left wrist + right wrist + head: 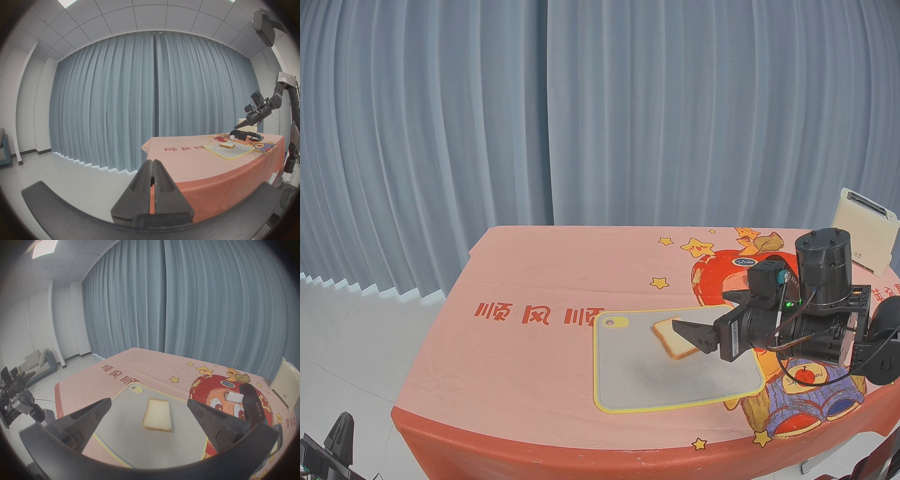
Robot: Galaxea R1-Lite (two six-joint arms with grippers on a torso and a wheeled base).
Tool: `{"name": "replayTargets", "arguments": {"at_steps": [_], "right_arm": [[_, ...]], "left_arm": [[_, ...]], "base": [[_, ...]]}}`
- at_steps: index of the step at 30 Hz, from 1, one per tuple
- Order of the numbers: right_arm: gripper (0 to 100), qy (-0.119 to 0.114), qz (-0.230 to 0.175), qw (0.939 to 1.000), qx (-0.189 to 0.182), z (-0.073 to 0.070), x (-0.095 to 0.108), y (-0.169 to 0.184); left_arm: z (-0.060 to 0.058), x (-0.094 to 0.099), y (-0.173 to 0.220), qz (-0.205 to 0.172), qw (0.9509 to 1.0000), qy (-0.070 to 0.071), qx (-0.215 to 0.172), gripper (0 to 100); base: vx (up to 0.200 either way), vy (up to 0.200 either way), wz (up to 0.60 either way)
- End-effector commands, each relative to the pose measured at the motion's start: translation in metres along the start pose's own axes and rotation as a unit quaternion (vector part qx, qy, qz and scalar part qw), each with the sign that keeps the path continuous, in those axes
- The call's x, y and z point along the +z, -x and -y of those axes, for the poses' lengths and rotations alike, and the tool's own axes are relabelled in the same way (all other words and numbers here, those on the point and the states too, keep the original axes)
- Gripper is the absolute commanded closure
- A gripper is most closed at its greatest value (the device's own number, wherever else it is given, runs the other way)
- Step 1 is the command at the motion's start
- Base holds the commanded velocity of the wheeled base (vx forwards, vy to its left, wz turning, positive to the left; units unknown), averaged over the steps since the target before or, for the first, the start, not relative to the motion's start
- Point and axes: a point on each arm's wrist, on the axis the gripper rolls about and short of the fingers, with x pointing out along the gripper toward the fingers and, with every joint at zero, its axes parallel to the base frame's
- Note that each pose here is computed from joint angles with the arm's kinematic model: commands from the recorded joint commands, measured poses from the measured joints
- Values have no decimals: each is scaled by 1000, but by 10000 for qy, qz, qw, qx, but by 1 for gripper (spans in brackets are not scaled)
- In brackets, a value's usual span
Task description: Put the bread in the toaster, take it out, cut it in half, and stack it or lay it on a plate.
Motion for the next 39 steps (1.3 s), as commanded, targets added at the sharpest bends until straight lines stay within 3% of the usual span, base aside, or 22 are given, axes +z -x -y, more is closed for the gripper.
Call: {"name": "replayTargets", "arguments": {"at_steps": [1, 13, 27, 39], "right_arm": [[0, -15, 32, 10000, -19, -1, 1, 0], [0, 62, -141, 9997, -186, -10, -6, -13], [0, 12, 237, 9991, -365, -16, 18, -29], [0, 42, 177, 9991, -372, -19, 19, -42]], "left_arm": [[0, -5, -1, -50, 10000, 1, 1, 100], [0, -5, -1, -50, 10000, 1, 1, 100], [0, -5, -1, -43, 10000, 1, 1, 100], [0, -5, -1, -43, 10000, 1, 1, 100]], "base": [[0, 0, 0], [0, 0, 0], [0, 0, 0], [0, 0, 0]]}}
